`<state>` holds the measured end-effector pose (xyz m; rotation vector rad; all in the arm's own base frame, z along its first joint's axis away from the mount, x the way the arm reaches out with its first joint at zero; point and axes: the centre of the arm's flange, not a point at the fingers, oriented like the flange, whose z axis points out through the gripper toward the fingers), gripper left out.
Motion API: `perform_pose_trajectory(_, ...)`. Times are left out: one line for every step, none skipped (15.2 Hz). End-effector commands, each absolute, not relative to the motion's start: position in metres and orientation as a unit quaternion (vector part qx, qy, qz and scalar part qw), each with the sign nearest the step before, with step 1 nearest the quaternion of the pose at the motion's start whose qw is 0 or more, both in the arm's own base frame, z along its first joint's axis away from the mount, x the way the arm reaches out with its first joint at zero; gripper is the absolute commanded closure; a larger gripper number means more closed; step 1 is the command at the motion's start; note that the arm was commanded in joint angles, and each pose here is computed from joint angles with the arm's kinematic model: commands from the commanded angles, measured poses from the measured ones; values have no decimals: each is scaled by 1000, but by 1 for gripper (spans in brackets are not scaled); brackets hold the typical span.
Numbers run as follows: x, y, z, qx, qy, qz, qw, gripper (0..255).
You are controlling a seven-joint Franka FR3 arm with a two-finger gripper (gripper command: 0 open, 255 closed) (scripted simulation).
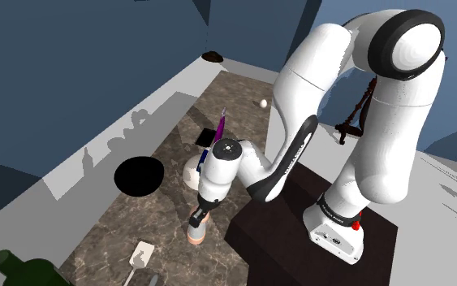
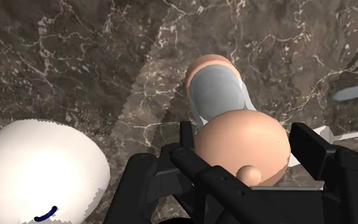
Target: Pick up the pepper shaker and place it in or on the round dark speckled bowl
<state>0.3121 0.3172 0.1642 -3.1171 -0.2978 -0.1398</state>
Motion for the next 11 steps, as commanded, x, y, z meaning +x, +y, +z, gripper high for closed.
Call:
perform_pose_trajectory(312,317,164,-994,-95,-44,3,255)
perform_pose_trajectory(312,317,164,-994,-95,-44,3,255)
perform_pose_trajectory(312,317,164,-994,-95,-44,3,255)
perform_pose_trajectory(312,317,169,-994,-95,-44,3,255)
perform_pose_trajectory(312,317,175,-994,-95,-44,3,255)
perform_pose_trajectory(312,317,180,-994,-95,-44,3,255)
perform_pose_trajectory(312,317,185,-994,-95,-44,3,255)
perform_pose_trajectory(312,317,190,-994,-95,-44,3,255)
perform_pose_trajectory(312,317,196,-994,-95,-44,3,255)
perform_pose_trajectory(312,317,201,-994,-95,-44,3,255)
perform_pose_trajectory(312,317,206,-994,-95,-44,3,255)
